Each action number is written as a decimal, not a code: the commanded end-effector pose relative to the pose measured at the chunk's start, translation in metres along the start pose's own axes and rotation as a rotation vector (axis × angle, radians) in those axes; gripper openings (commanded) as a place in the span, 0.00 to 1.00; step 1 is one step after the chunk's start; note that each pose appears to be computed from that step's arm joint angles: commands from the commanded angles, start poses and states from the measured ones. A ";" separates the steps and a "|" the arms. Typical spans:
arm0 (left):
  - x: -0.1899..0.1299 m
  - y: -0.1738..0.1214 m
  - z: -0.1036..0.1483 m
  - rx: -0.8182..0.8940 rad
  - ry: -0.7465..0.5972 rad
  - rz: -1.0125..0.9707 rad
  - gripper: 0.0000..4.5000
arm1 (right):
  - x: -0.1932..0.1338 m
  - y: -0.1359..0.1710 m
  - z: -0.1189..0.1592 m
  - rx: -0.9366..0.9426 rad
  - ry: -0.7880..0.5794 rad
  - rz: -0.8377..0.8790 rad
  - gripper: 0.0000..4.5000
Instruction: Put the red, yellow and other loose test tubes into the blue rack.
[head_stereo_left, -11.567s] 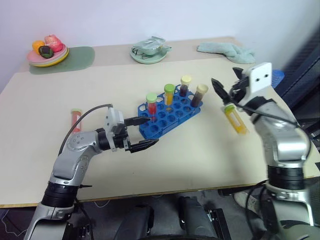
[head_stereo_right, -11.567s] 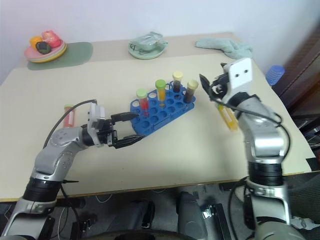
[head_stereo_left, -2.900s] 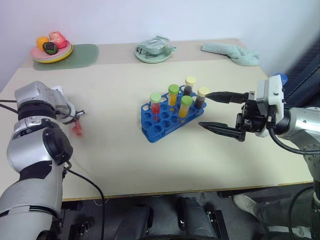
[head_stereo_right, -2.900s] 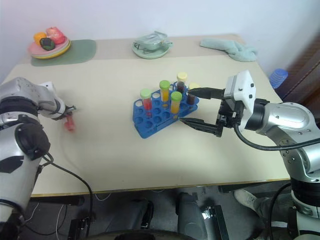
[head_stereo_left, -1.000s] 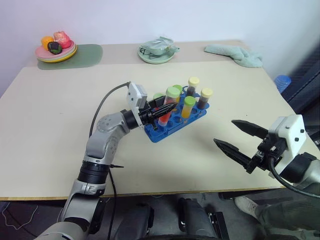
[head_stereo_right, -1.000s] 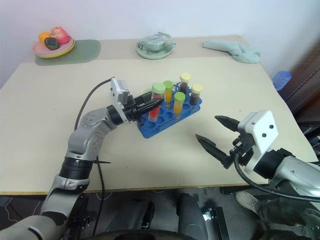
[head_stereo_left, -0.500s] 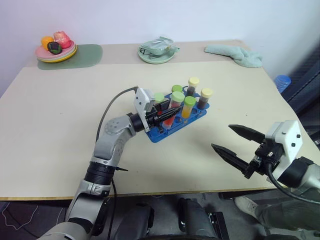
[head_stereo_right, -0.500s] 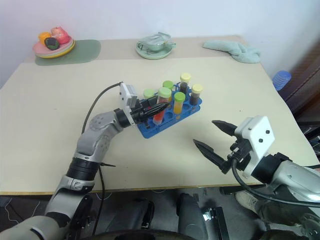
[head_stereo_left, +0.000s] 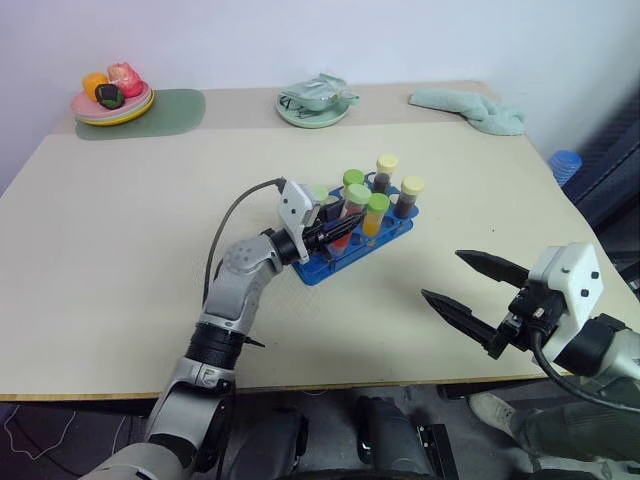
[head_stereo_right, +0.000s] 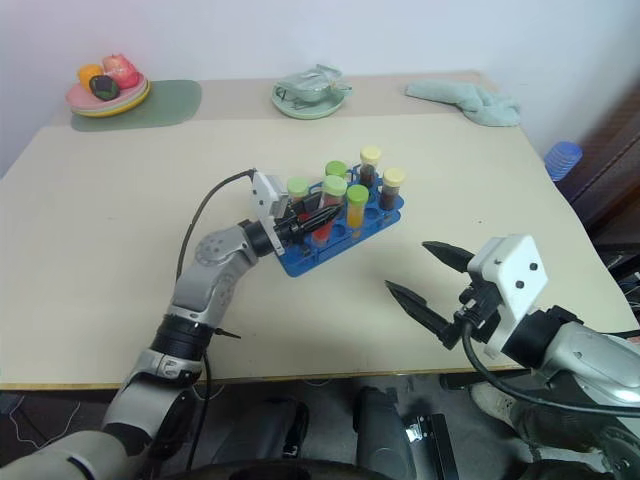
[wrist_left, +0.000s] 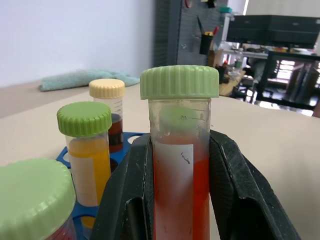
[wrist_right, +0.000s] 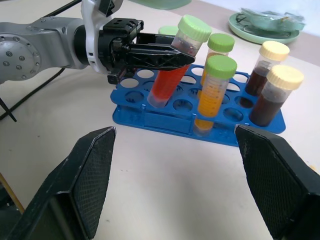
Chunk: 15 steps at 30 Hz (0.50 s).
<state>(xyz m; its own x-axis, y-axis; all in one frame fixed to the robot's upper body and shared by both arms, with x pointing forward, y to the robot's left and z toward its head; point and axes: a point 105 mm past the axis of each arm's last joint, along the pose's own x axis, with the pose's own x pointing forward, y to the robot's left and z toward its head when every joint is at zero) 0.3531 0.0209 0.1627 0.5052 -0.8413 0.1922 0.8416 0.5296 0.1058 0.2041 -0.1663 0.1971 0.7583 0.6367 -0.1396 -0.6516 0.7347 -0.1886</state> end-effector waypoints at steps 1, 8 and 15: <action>0.003 0.006 0.002 0.034 -0.011 0.030 0.25 | -0.001 0.001 0.004 -0.019 -0.029 0.002 0.87; 0.003 0.012 -0.003 0.010 -0.014 0.039 0.25 | -0.001 0.001 0.004 -0.025 -0.038 0.003 0.87; -0.007 0.014 -0.006 -0.047 -0.037 0.025 0.25 | 0.001 -0.001 0.009 -0.038 -0.051 0.001 0.87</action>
<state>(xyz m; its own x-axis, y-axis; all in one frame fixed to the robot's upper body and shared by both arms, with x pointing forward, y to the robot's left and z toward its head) 0.3600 0.0217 0.1581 0.4967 -0.8395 0.2205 0.8495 0.5223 0.0748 0.2049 -0.1654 0.1983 0.7545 0.6452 -0.1197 -0.6549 0.7286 -0.2007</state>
